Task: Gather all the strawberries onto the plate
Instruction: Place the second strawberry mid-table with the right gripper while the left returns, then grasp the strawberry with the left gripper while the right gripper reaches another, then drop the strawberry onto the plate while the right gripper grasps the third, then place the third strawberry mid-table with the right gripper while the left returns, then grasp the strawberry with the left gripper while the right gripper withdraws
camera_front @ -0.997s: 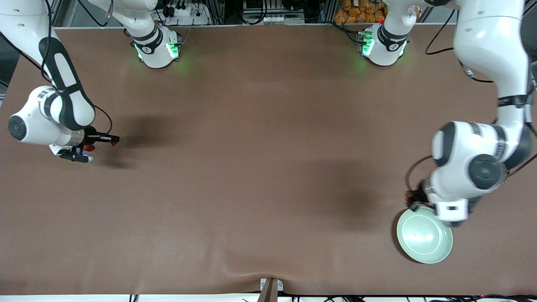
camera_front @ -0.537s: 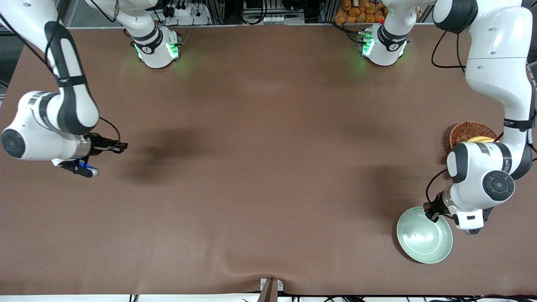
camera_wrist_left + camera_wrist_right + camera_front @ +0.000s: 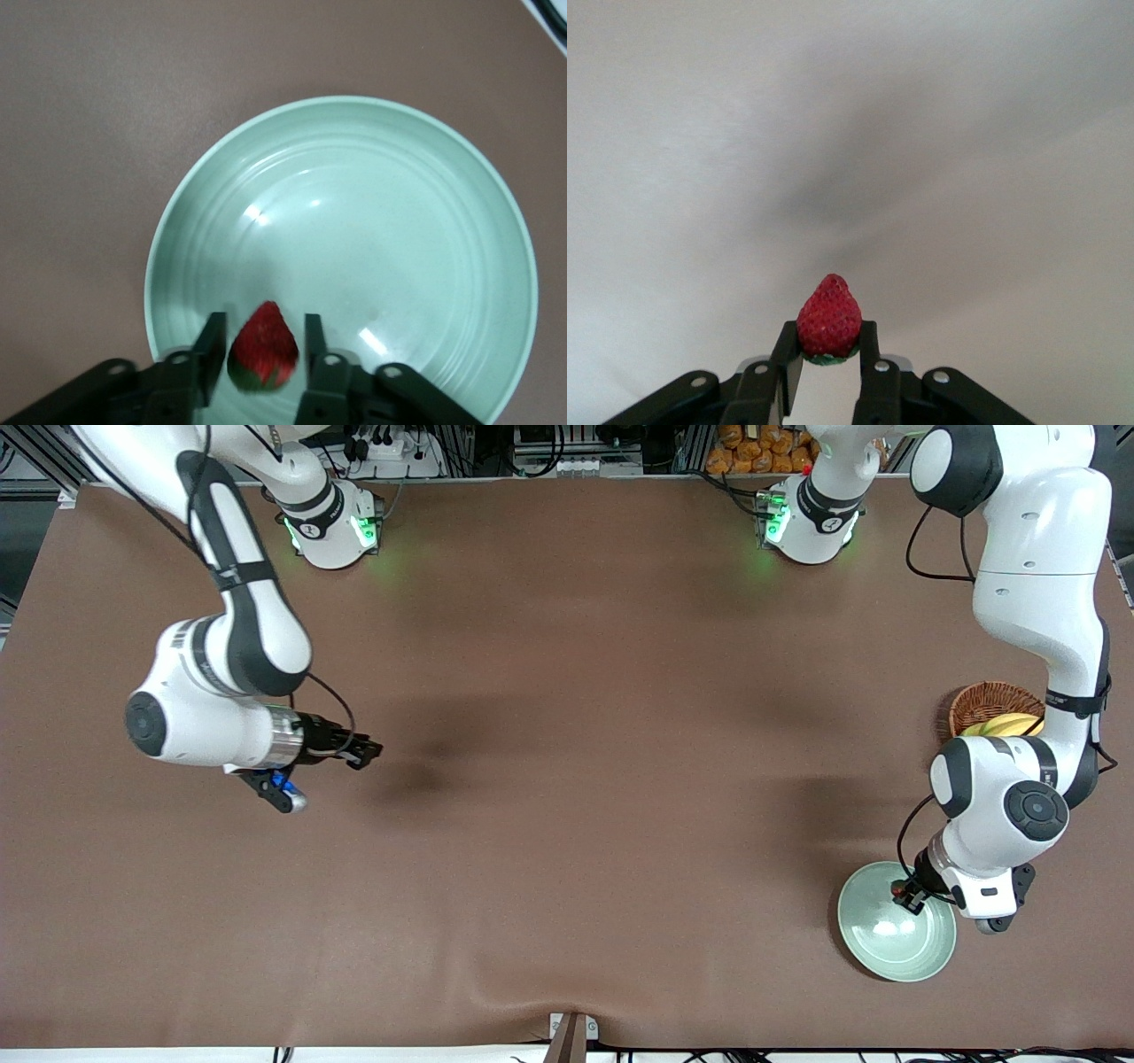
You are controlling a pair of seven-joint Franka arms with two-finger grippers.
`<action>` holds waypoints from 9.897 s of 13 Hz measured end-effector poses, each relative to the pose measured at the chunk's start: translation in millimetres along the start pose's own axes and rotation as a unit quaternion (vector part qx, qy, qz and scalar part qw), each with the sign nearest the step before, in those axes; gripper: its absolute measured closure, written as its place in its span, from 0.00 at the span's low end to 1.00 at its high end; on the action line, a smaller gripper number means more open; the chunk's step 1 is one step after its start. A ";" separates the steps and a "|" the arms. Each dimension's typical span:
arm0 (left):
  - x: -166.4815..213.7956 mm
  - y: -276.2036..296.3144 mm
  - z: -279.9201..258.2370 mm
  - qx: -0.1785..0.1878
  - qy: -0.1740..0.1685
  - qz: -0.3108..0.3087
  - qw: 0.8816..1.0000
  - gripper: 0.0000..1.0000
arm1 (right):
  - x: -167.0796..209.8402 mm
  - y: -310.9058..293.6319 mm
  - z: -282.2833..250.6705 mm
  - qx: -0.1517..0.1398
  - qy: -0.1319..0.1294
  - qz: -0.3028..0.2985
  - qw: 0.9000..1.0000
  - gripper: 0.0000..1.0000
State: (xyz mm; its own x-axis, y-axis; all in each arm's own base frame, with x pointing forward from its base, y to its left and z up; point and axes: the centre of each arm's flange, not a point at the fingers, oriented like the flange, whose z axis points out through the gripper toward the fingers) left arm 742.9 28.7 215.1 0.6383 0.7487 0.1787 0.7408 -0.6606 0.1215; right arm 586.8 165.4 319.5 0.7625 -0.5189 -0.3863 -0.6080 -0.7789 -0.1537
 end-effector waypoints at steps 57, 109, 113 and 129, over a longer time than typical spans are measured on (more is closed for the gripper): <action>-551.7 164.7 -45.5 0.037 -0.115 0.392 0.912 0.44 | 189.8 383.0 -37.9 -0.159 0.059 -0.225 0.960 0.00; -174.5 68.7 -106.3 -0.018 0.020 0.133 0.991 0.00 | -164.9 -149.6 241.9 0.085 0.092 0.110 0.986 0.65; -216.1 79.8 -120.7 0.016 -0.011 0.187 0.982 0.00 | -176.4 -155.0 248.7 0.092 0.089 0.110 0.986 0.59; -446.3 148.1 -114.6 0.011 -0.106 0.050 0.993 0.00 | -54.1 -166.5 62.2 0.095 0.093 0.146 0.980 0.00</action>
State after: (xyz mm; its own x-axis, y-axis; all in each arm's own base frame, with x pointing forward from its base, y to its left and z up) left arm 543.8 -409.6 265.2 0.7362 0.6764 -0.0217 0.6752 -0.7320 0.0911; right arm 632.9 345.1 309.4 0.5666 -0.7786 -0.2698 -0.8228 -0.5174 -0.2350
